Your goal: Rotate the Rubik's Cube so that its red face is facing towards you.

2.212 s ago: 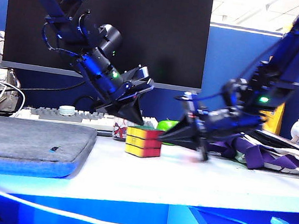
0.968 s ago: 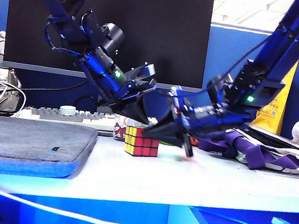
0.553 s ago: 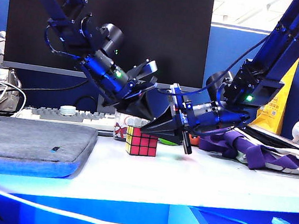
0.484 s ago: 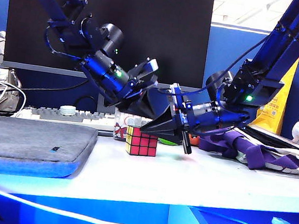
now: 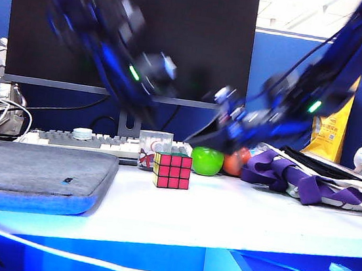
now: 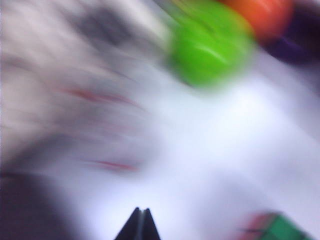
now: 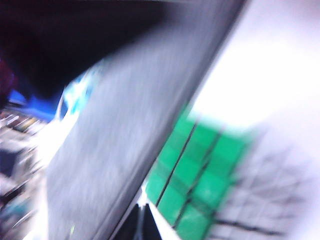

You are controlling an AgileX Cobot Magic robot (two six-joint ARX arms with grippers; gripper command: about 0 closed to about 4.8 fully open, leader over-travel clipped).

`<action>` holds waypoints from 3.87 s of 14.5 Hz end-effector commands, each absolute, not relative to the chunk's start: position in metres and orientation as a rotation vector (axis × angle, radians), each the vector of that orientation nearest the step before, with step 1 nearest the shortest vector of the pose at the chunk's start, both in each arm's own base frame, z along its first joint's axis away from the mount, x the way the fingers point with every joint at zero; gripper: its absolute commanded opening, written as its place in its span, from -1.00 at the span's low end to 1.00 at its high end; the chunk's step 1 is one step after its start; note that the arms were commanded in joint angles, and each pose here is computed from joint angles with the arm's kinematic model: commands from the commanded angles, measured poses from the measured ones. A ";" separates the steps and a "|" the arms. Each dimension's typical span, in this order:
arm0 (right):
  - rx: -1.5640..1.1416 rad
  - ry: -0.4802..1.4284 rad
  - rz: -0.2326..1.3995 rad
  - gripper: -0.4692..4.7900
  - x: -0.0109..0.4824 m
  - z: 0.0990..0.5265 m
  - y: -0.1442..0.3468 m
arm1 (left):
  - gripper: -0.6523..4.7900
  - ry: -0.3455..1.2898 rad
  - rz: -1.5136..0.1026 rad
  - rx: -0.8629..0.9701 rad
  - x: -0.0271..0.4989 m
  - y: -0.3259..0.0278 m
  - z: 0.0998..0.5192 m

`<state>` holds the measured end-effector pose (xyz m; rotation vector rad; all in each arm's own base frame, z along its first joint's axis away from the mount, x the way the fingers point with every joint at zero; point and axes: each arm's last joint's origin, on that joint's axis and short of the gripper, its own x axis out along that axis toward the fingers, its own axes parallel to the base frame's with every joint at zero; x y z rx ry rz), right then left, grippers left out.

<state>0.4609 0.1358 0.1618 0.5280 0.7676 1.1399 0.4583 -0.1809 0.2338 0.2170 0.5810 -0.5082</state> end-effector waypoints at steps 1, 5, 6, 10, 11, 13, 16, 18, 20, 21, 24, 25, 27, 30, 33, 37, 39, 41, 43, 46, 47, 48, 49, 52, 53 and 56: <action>0.501 0.686 1.112 -0.83 0.463 0.186 0.121 | -0.78 0.608 -0.474 0.185 0.444 -0.166 0.268; 0.364 0.733 0.996 -0.83 0.459 0.172 0.115 | -0.78 0.798 -0.497 0.174 0.434 -0.166 0.250; 0.322 0.767 0.945 -0.83 0.458 0.167 0.113 | -0.78 0.840 -0.471 0.170 0.433 -0.165 0.245; 0.044 0.781 0.894 -0.83 0.432 0.206 0.103 | -0.78 1.000 -0.421 0.259 0.410 -0.154 0.255; 0.001 0.743 0.895 -0.83 0.422 0.226 0.101 | -0.78 0.982 -0.420 0.265 0.403 -0.152 0.268; -0.067 0.622 0.832 -0.83 0.388 0.275 0.091 | -0.78 0.838 -0.374 0.274 0.373 -0.140 0.323; -0.072 0.418 0.788 -0.83 0.330 0.328 0.080 | -0.78 0.652 -0.227 0.270 0.307 -0.111 0.385; -0.052 0.266 0.668 -0.83 0.272 0.346 0.066 | -0.78 0.555 -0.184 0.211 0.249 -0.088 0.390; 0.000 0.201 0.659 -0.83 0.224 0.337 0.058 | -0.78 0.480 -0.172 0.186 0.203 -0.073 0.371; 0.003 0.174 0.658 -0.83 0.206 0.327 0.058 | -0.78 0.449 -0.176 0.179 0.183 -0.068 0.357; 0.007 0.163 0.631 -0.83 0.165 0.284 0.069 | -0.78 0.406 -0.223 0.128 0.143 -0.063 0.319; 0.003 0.177 0.657 -0.83 0.151 0.261 0.079 | -0.78 0.348 -0.240 0.109 0.127 -0.065 0.303; -0.021 0.160 0.661 -0.83 0.133 0.230 0.094 | -0.78 0.244 -0.231 0.114 0.108 -0.069 0.285; -0.039 0.167 0.676 -0.83 0.120 0.193 0.101 | -0.78 0.225 -0.401 0.228 0.093 -0.083 0.241; -0.068 0.170 0.628 -0.83 0.125 0.177 0.094 | -0.78 0.202 -0.439 0.281 0.097 -0.086 0.224; -0.083 0.203 0.577 -0.83 0.138 0.167 0.090 | -0.76 0.156 -0.388 0.286 0.103 -0.082 0.226; -0.087 0.215 0.574 -0.82 0.138 0.165 0.089 | -0.76 0.164 -0.387 0.258 0.103 -0.083 0.226; -0.087 0.216 0.574 -0.82 0.138 0.165 0.089 | -0.76 0.164 -0.389 0.258 0.103 -0.083 0.225; -0.087 0.216 0.574 -0.82 0.138 0.165 0.089 | -0.76 0.164 -0.387 0.258 0.103 -0.083 0.225; -0.089 0.222 0.574 -0.82 0.138 0.165 0.089 | -0.76 0.164 -0.387 0.258 0.103 -0.083 0.225; -0.087 0.216 0.578 -0.82 0.136 0.164 0.088 | -0.76 0.165 -0.388 0.258 0.103 -0.083 0.224; -0.087 0.211 0.571 -0.82 0.133 0.161 0.086 | -0.76 0.161 -0.389 0.256 0.100 -0.079 0.225; -0.084 0.204 0.575 -0.82 0.129 0.158 0.084 | -0.76 0.151 -0.381 0.248 0.097 -0.076 0.226; -0.083 0.209 0.553 -0.82 0.110 0.144 0.068 | -0.76 0.085 -0.227 0.184 0.096 -0.048 0.236; -0.080 0.214 0.536 -0.82 0.107 0.144 0.063 | -0.76 0.064 -0.156 0.167 0.097 -0.037 0.239; -0.050 0.177 0.318 -0.82 0.102 0.149 0.033 | -0.76 0.001 0.160 0.135 0.089 -0.008 0.247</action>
